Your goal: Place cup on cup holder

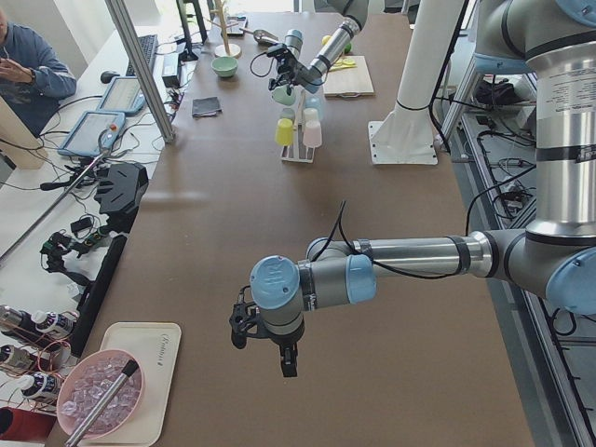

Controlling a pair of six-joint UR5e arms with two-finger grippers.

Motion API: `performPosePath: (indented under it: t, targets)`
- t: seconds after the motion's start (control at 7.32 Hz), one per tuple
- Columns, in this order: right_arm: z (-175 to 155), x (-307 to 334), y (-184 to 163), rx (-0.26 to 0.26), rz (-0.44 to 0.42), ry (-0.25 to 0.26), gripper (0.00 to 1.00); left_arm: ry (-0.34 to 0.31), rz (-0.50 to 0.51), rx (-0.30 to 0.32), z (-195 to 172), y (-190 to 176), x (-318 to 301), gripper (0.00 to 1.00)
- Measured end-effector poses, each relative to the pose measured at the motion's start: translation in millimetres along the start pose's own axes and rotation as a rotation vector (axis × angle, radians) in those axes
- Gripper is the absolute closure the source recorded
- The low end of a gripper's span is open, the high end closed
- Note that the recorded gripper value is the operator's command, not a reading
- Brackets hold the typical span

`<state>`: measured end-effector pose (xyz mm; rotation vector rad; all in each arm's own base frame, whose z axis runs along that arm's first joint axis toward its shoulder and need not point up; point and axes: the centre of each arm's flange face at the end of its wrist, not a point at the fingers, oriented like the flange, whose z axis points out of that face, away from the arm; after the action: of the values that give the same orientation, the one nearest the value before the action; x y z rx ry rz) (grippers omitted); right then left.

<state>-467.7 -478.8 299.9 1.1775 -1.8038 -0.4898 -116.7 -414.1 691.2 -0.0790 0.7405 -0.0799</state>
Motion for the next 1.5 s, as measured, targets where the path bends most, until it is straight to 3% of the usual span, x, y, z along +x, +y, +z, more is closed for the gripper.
performPosePath:
  t: [0.41, 0.55, 1.23, 1.5]
  targets:
    - [-11.2, 0.9, 6.0, 0.010, -0.007, -0.010, 0.99, 0.003, -0.022, -0.024, 13.8, 16.5, -10.7, 0.01]
    - [-12.6, 1.1, 7.0, 0.010, -0.007, -0.011, 0.02, 0.003, -0.024, -0.027, 15.4, 18.6, -12.0, 0.01]
    - [-24.3, 3.3, -12.9, 0.044, -0.024, 0.001, 0.00, 0.003, -0.025, -0.030, 16.7, 20.1, -12.9, 0.01]
    - [-35.6, 13.1, -24.5, 0.053, -0.038, 0.030, 0.00, 0.002, -0.028, -0.033, 18.1, 20.8, -14.3, 0.01]
